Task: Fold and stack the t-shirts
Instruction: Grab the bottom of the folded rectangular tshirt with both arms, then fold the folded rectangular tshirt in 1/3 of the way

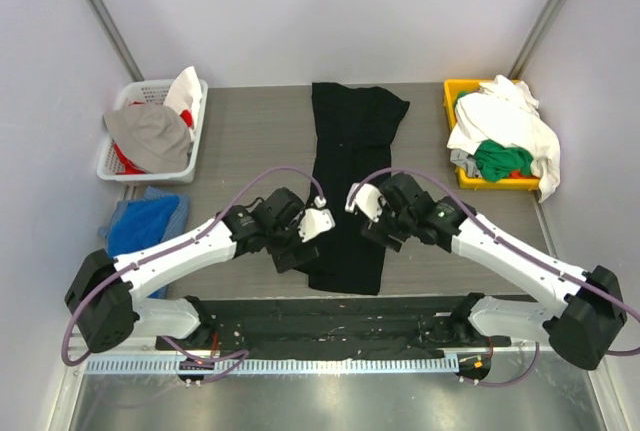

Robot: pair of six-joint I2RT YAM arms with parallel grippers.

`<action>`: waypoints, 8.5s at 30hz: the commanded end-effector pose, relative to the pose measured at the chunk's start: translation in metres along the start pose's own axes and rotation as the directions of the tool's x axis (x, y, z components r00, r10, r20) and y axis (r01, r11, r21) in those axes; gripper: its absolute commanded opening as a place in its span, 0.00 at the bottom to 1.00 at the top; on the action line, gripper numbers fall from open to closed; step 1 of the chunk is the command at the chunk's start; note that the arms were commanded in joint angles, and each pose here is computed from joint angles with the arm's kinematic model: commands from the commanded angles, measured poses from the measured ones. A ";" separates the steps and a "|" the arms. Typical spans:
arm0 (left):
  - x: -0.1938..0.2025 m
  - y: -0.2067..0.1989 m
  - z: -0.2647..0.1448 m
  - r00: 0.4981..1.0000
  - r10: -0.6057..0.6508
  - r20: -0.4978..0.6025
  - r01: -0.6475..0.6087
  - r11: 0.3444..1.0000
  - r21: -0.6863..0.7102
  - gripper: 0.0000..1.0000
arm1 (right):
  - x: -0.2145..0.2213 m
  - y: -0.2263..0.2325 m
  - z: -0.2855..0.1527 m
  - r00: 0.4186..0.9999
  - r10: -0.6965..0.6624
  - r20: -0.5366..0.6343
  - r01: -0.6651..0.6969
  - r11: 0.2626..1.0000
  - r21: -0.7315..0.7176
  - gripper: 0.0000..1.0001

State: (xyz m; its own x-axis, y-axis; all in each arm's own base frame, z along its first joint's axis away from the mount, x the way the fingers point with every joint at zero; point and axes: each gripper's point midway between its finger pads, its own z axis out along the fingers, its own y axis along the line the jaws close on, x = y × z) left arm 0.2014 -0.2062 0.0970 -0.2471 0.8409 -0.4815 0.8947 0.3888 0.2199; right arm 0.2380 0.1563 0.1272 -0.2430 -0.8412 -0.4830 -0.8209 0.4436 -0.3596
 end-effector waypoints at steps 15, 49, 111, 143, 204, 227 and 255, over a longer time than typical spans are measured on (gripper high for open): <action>0.013 -0.047 0.038 1.000 -0.019 -0.010 0.021 0.972 0.233 1.00 | 0.002 0.106 0.008 0.995 -0.095 0.004 0.091 0.938 -0.335 0.72; 0.029 -0.028 0.053 0.995 -0.048 -0.084 0.064 0.978 0.197 1.00 | 0.029 0.162 0.029 0.933 -0.359 0.037 0.343 0.851 -0.398 0.60; 0.013 -0.029 0.049 0.994 -0.017 -0.110 0.046 0.964 0.262 0.00 | 0.011 0.142 0.017 0.933 -0.357 0.036 0.348 0.877 -0.330 0.01; -0.087 0.081 0.038 0.996 -0.011 0.088 0.005 0.998 0.065 0.00 | -0.035 -0.008 0.005 0.961 -0.275 -0.004 0.275 0.961 0.013 0.01; -0.175 0.261 0.118 0.959 -0.167 0.229 0.218 0.952 -0.216 0.52 | -0.072 -0.208 0.115 0.997 -0.055 -0.053 0.067 0.961 0.269 0.43; -0.141 0.194 0.077 0.955 -0.208 0.212 0.229 0.970 -0.079 0.70 | -0.064 -0.155 0.075 0.998 0.050 0.035 -0.055 0.981 0.185 0.45; -0.161 0.250 0.150 0.956 -0.175 0.238 0.228 0.948 -0.221 0.69 | -0.040 -0.134 0.105 0.998 0.061 -0.025 -0.057 0.988 0.140 0.44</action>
State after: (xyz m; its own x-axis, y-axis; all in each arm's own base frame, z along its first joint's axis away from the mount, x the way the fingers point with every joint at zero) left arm 0.4945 -0.2984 0.0630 -0.3742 0.6810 -0.6295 0.7642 0.6110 0.2066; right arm 0.4064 0.1558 0.1063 -0.3181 -0.8334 -0.4519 -0.7393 0.5165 -0.4320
